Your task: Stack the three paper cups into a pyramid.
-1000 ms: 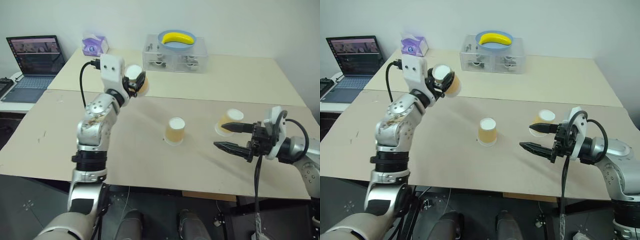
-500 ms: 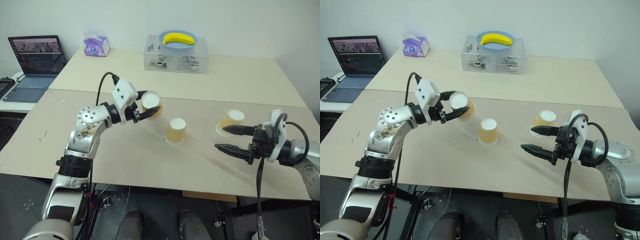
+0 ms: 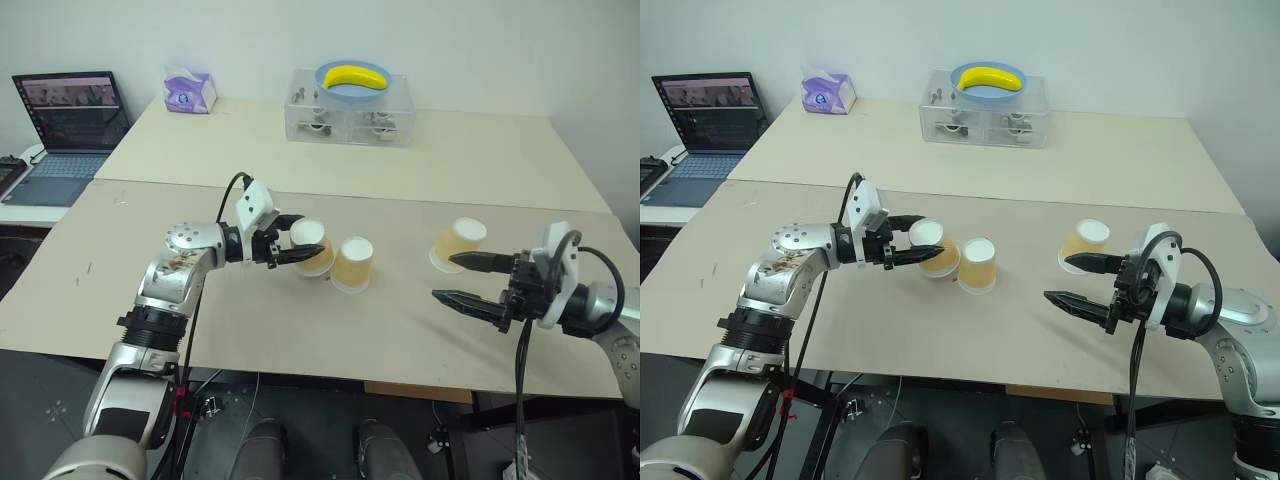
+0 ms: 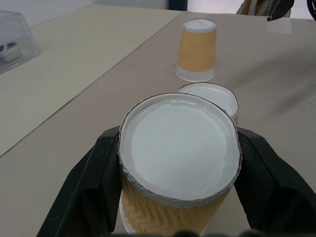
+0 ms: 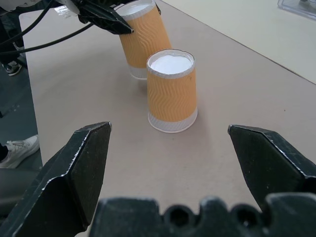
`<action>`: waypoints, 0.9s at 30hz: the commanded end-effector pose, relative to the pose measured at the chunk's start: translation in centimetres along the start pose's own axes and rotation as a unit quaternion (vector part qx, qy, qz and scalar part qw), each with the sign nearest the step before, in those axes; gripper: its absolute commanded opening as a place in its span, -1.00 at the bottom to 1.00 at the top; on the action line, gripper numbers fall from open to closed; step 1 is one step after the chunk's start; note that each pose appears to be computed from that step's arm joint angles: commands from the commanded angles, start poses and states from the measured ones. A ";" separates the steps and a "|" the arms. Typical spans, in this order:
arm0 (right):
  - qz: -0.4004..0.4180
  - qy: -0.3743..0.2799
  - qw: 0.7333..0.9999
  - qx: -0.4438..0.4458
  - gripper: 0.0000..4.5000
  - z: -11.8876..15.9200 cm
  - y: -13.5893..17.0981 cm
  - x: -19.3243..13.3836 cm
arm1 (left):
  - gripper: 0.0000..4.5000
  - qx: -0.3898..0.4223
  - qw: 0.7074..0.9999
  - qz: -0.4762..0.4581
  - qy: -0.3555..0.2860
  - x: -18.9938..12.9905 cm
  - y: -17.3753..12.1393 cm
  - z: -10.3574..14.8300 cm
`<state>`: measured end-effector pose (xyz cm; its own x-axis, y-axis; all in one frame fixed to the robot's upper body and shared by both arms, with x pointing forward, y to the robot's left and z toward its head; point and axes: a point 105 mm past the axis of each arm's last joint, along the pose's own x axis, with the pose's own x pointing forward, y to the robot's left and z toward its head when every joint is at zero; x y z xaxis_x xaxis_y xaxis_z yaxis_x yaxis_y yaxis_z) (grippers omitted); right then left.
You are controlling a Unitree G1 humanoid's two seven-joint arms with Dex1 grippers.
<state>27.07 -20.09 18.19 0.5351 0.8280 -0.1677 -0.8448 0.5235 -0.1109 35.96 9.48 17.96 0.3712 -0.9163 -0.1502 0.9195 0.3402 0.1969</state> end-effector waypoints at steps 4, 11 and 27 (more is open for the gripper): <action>-0.006 -0.017 1.000 -0.025 1.00 1.6 0.2 -0.7 | 0.33 0.044 0.999 0.011 0.001 -0.2 0.9 1.0; -0.006 -0.015 1.000 -0.025 1.00 1.6 0.2 -0.8 | 0.33 0.052 0.999 0.007 0.003 0.6 0.7 0.8; -0.008 -0.014 1.000 -0.024 1.00 1.7 0.1 -0.7 | 0.33 0.045 0.999 -0.023 0.020 1.2 -0.2 -0.1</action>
<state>26.86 -20.16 18.30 0.5427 0.8232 -0.1669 -0.8399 0.5306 -0.1139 36.32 8.57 16.63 0.3439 -0.9149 -0.2114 0.9266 0.2942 0.2342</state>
